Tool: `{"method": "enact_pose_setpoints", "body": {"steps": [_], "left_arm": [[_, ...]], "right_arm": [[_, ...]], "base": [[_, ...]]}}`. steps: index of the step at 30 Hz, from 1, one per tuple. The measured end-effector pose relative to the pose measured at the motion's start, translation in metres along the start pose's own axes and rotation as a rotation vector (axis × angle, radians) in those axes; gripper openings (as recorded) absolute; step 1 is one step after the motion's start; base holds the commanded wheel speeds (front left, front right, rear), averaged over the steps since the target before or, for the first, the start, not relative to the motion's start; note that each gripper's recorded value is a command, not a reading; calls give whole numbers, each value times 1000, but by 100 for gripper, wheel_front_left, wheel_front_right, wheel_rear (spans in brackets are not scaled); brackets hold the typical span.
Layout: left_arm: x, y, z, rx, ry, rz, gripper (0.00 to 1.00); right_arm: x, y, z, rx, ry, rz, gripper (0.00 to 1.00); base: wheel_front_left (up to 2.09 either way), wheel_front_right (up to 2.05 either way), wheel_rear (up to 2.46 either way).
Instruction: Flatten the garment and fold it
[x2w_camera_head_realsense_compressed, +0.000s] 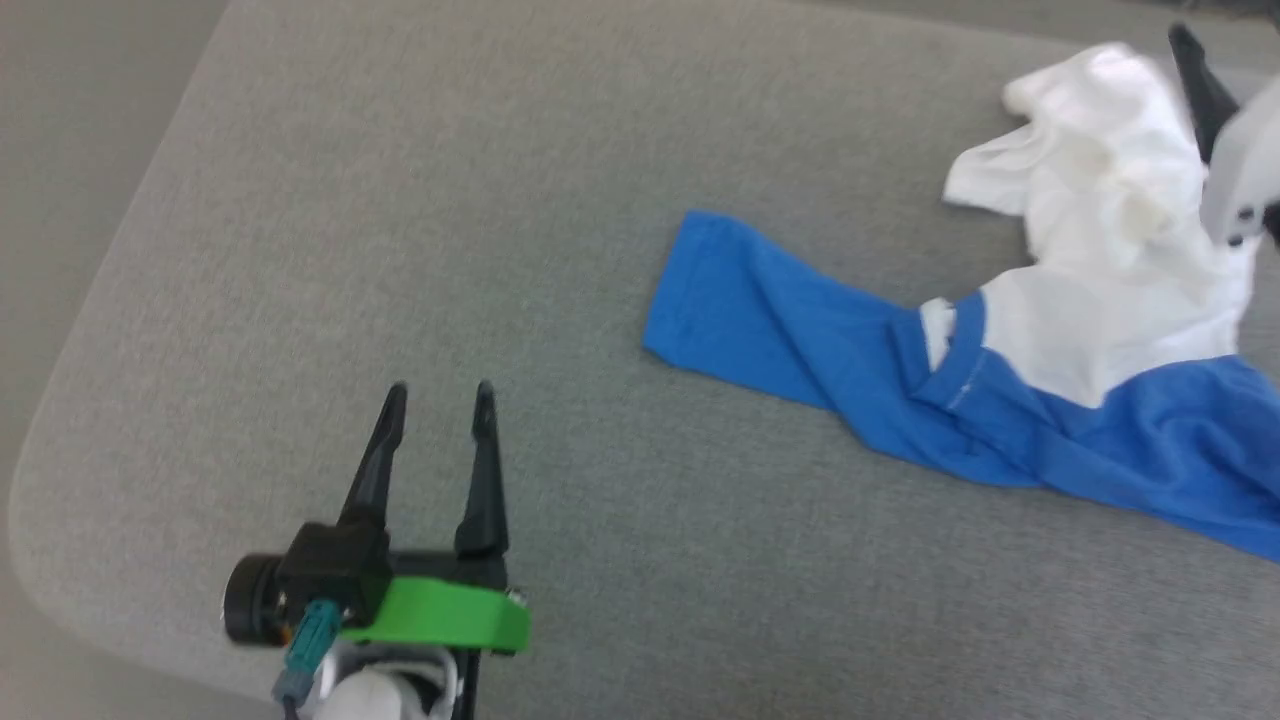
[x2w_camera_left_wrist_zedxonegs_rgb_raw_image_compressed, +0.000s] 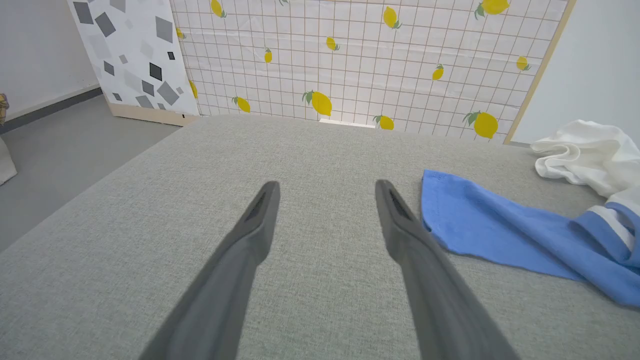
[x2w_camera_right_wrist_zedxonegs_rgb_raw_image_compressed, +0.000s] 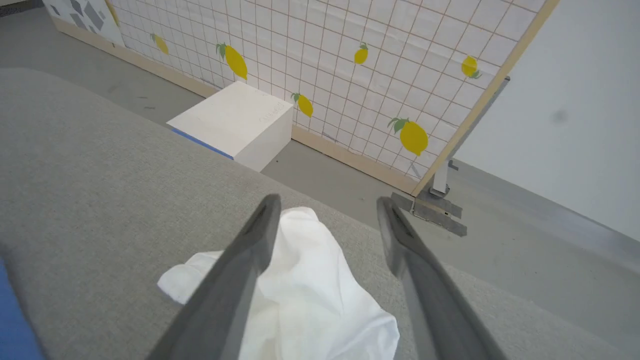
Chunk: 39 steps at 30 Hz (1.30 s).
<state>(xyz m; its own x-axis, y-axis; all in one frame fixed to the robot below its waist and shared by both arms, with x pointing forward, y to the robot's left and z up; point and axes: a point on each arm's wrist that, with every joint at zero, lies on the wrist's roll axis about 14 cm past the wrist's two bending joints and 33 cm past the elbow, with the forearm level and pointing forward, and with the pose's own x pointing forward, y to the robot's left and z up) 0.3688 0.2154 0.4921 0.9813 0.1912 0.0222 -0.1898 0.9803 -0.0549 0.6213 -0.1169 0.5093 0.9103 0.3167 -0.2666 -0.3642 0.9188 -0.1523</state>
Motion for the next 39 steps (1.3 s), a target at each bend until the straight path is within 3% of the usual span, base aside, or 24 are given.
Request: {"method": "enact_pose_setpoints", "body": {"steps": [10,17,21,29,35,39], "left_arm": [[-33,-7,8,-16,-15,-50,100],[-44,-24,13,-31,-32,-120,100],[-41,-34,20,-24,-57,-161,100],[-6,-71,29,55,-86,-348,100],[26,-114,-18,195,203,-545,100],[42,-134,-36,246,301,-616,100]], "right_arm": [[-127,-30,-11,50,-123,-156,100],[-231,-12,-56,161,-148,-314,100],[-268,-1,-74,185,-118,-370,100],[-274,-7,-79,236,-122,-395,100],[-258,-11,-80,237,-116,-391,100],[-244,-7,-83,244,-99,-369,100]], "base": [[0,0,0],[0,0,0],[0,0,0],[0,0,0],[0,0,0],[0,0,0]]}}
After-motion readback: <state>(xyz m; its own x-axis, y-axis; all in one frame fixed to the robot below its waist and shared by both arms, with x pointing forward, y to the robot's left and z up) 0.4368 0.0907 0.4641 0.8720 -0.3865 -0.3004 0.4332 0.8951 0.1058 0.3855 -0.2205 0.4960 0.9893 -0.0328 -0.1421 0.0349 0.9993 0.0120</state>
